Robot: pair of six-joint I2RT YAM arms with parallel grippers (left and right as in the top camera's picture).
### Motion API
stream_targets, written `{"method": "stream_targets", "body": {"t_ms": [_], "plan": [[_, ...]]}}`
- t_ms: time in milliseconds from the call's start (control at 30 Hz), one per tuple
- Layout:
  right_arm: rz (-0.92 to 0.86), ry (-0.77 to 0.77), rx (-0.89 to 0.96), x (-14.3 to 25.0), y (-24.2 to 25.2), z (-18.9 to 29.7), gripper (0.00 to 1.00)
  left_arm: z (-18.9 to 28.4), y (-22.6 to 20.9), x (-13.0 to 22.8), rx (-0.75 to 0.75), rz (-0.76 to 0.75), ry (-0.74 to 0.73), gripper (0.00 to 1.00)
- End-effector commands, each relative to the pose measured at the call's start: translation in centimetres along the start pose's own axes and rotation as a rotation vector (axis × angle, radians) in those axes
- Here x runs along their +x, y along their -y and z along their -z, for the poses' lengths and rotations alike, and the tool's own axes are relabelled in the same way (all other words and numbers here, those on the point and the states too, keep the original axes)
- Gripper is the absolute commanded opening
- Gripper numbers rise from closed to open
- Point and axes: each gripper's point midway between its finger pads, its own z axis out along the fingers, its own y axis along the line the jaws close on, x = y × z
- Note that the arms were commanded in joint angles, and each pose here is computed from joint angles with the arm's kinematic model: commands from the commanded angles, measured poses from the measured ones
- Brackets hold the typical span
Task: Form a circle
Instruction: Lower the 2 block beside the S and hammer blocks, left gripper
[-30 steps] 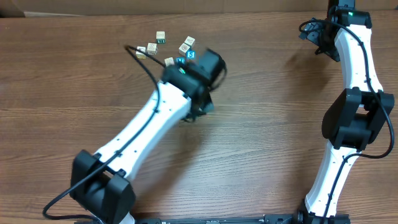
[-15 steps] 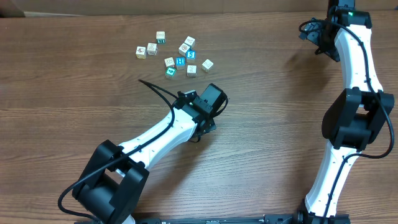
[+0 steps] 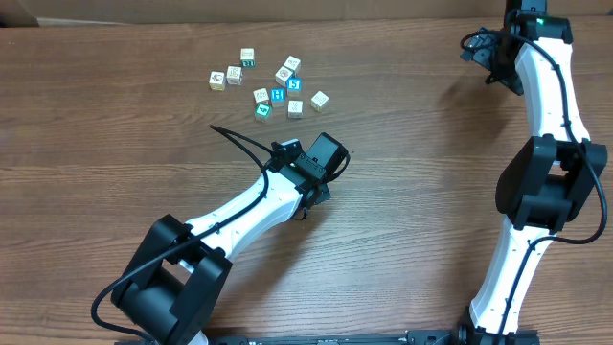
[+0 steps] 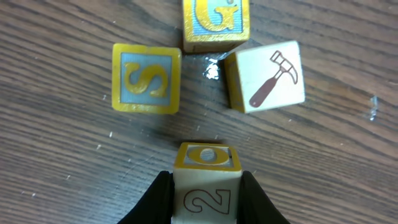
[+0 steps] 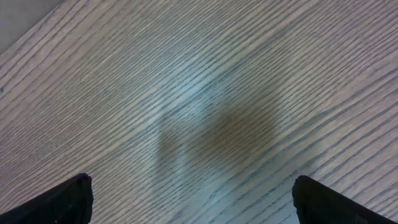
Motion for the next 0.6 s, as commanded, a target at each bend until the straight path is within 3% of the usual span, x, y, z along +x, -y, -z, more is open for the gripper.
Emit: {"method": "stream_targets", "body": {"t_ms": [0,333,567], "plan": [[-0.003,0.038,-0.012,-0.97,-0.3,1.53,1.0,-1.34,-0.56,0.47,-0.04,0.008,0.002,0.12],[-0.003,0.038,-0.012,-0.97,-0.3,1.53,1.0,-2.27,-0.34,0.63,-0.043,0.005,0.003,0.16],[-0.003,0.038,-0.012,-0.97,-0.3,1.53,1.0,-2.31,-0.34,0.63,-0.043,0.005,0.002,0.33]]}}
